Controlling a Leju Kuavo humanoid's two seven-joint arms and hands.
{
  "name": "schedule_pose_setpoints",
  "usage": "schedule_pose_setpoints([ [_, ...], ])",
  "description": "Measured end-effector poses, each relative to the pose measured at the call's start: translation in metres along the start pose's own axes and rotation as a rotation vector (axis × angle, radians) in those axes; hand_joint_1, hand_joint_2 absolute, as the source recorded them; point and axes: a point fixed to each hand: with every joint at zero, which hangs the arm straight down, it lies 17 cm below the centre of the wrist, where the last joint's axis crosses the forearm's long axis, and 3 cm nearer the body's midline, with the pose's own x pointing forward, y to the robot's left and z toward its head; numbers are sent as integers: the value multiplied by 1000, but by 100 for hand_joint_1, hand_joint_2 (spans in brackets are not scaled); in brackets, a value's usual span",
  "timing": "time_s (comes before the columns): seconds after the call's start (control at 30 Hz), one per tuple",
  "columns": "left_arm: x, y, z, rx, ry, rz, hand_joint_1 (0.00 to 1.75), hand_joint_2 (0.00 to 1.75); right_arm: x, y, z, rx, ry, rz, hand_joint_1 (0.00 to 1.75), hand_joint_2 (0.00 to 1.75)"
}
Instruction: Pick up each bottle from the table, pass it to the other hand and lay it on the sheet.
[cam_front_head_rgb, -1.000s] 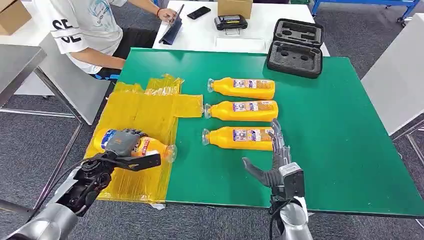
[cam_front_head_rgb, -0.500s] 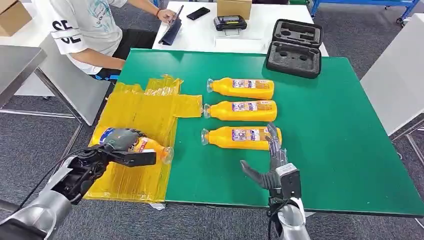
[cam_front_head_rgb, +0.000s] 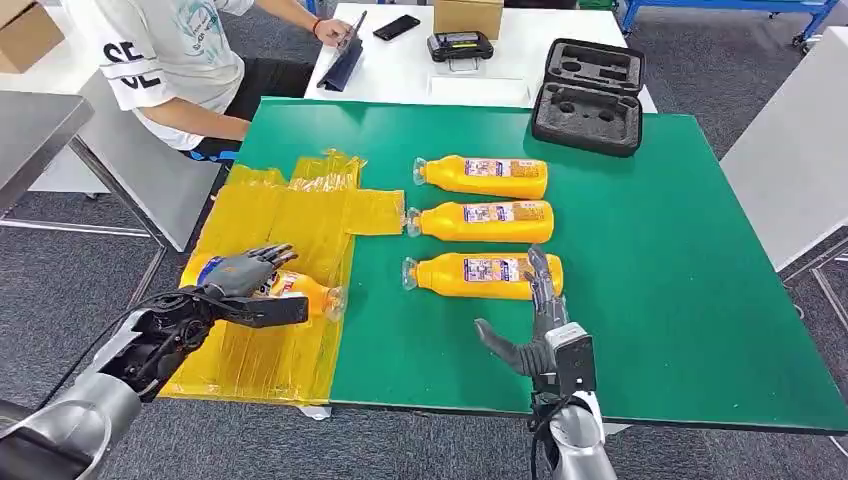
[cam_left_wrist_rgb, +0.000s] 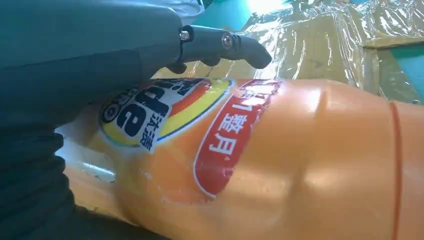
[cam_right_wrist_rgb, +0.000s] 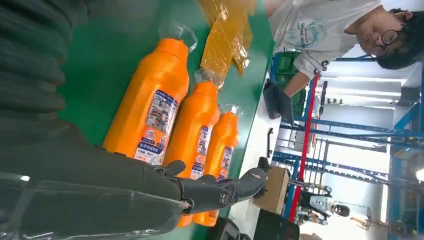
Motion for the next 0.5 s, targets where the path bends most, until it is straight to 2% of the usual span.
schedule_pose_setpoints([
  [0.5, -17, -5, 11, -54, -10, -6, 0, 175, -4, -1, -3, 4, 8, 0, 0, 175],
])
